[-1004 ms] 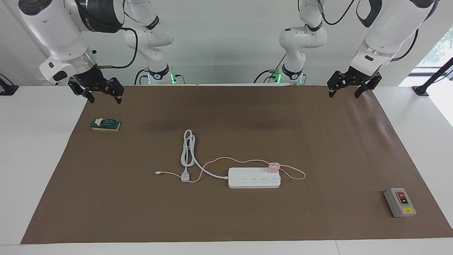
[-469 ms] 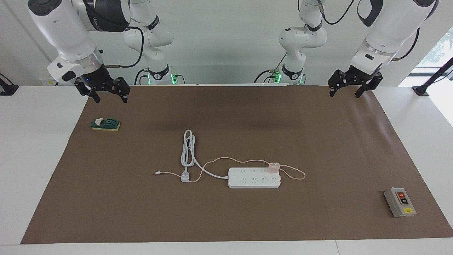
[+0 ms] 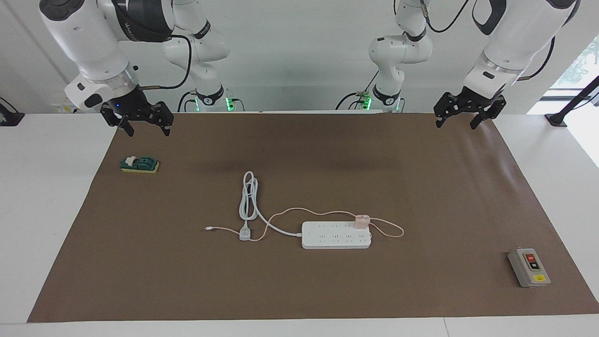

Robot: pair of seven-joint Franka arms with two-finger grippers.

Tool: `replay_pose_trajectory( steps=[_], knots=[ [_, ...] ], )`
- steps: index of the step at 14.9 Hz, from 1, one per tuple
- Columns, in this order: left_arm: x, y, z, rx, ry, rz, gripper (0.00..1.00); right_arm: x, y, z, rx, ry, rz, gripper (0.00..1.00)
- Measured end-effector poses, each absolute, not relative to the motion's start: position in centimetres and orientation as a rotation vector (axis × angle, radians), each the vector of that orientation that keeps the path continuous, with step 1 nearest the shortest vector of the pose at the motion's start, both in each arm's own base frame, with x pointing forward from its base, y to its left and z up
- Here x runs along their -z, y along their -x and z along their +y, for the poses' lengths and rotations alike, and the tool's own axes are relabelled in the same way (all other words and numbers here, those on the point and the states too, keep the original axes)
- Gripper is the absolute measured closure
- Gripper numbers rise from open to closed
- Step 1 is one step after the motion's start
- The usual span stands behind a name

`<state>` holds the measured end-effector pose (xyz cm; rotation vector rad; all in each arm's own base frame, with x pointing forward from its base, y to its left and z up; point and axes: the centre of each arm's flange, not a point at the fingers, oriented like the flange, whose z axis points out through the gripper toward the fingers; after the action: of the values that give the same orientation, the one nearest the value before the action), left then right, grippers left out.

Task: Unplug charger and place it aside

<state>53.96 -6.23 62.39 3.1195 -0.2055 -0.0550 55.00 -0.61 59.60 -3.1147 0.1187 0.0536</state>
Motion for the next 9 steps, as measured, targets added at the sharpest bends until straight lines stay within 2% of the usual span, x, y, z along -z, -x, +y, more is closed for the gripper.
replay_pose_trajectory(
  steps=[4,9],
  knots=[
    [-62.3,-54.0,-6.1,0.057,-3.120,-0.194,0.00,-59.2,-55.3,0.4,-0.084,2.979,0.618,0.00],
    [-61.8,-54.2,-5.6,0.072,-3.127,-0.063,0.00,-54.4,-58.2,3.3,-0.268,2.637,1.280,0.00]
  ],
)
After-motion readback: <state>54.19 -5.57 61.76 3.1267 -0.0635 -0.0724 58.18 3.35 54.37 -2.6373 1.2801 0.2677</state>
